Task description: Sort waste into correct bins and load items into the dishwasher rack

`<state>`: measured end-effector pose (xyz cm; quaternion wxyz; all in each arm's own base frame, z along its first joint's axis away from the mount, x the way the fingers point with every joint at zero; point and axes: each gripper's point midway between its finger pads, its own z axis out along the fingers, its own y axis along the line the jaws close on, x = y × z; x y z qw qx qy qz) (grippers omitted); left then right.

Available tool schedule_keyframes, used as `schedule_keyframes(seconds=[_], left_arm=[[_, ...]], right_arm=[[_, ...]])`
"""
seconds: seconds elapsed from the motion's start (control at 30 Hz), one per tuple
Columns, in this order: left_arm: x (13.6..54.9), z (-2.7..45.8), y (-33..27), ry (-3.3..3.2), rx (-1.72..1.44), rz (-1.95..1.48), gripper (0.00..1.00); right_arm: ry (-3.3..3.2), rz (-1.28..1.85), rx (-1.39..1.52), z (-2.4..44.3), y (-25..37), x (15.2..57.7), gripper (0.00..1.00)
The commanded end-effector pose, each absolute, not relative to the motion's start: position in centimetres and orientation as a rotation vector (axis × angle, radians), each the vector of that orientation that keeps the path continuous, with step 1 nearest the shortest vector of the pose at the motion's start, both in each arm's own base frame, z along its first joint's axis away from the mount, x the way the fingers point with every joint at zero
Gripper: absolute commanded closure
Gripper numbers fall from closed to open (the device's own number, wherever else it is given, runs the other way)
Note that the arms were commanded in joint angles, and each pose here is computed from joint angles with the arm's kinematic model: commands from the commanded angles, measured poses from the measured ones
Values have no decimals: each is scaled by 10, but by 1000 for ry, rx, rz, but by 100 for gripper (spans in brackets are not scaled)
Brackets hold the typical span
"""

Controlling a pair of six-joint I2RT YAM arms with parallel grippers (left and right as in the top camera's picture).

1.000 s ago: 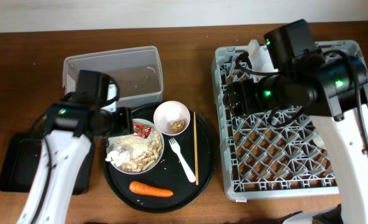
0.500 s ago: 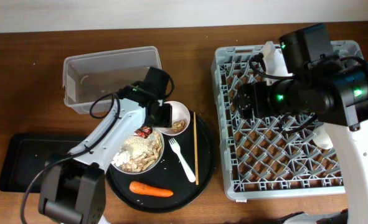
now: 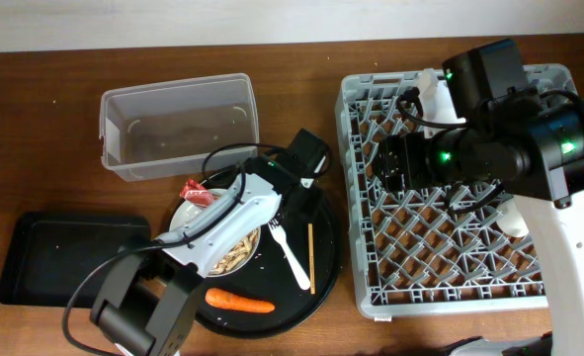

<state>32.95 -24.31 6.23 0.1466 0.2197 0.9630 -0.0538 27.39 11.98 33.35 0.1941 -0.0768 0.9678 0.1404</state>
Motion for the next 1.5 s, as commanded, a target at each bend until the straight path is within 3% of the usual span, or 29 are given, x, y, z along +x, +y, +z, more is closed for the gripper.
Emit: schedule_keyframes(seconds=[0.0, 0.03, 0.1, 0.2, 0.37, 0.43, 0.57, 0.67, 0.87, 1.0, 1.1, 1.3, 1.47], left_arm=[[327, 34, -249, 2790, 751, -112, 52], [330, 28, -250, 2789, 749, -112, 60], [335, 17, -246, 2792, 740, -58, 64], [339, 26, -247, 2789, 737, -49, 99], [350, 104, -252, 2811, 731, -37, 100], [351, 132, -228, 2874, 551, -32, 100], [334, 220, -116, 2856, 48, -35, 99], [296, 259, 17, 2799, -535, -100, 100], [271, 235, 92, 2215, -596, -1029, 99], [228, 203, 131, 1684, -622, -1057, 100], [220, 186, 136, 1639, -641, -1016, 100], [232, 199, 121, 1599, -586, -1118, 100], [293, 264, 0, 1741, 111, -1346, 99]], right_arm=[[2712, 384, -199, 334, 118, 276, 13], [2712, 384, -199, 334, 118, 276, 13], [2714, 383, -198, 334, 118, 275, 13], [2727, 380, -198, 333, 117, 272, 13], [2739, 376, -197, 331, 116, 270, 13], [2741, 355, -192, 331, 113, 270, 13], [2745, 335, -188, 330, 111, 270, 13], [2762, 331, -187, 328, 110, 266, 13], [2762, 331, -187, 328, 110, 266, 12], [2762, 332, -187, 328, 110, 266, 11], [2762, 332, -187, 328, 110, 266, 9], [2740, 336, -187, 332, 110, 268, 7], [2455, 332, 114, 411, 53, 275, 5]])
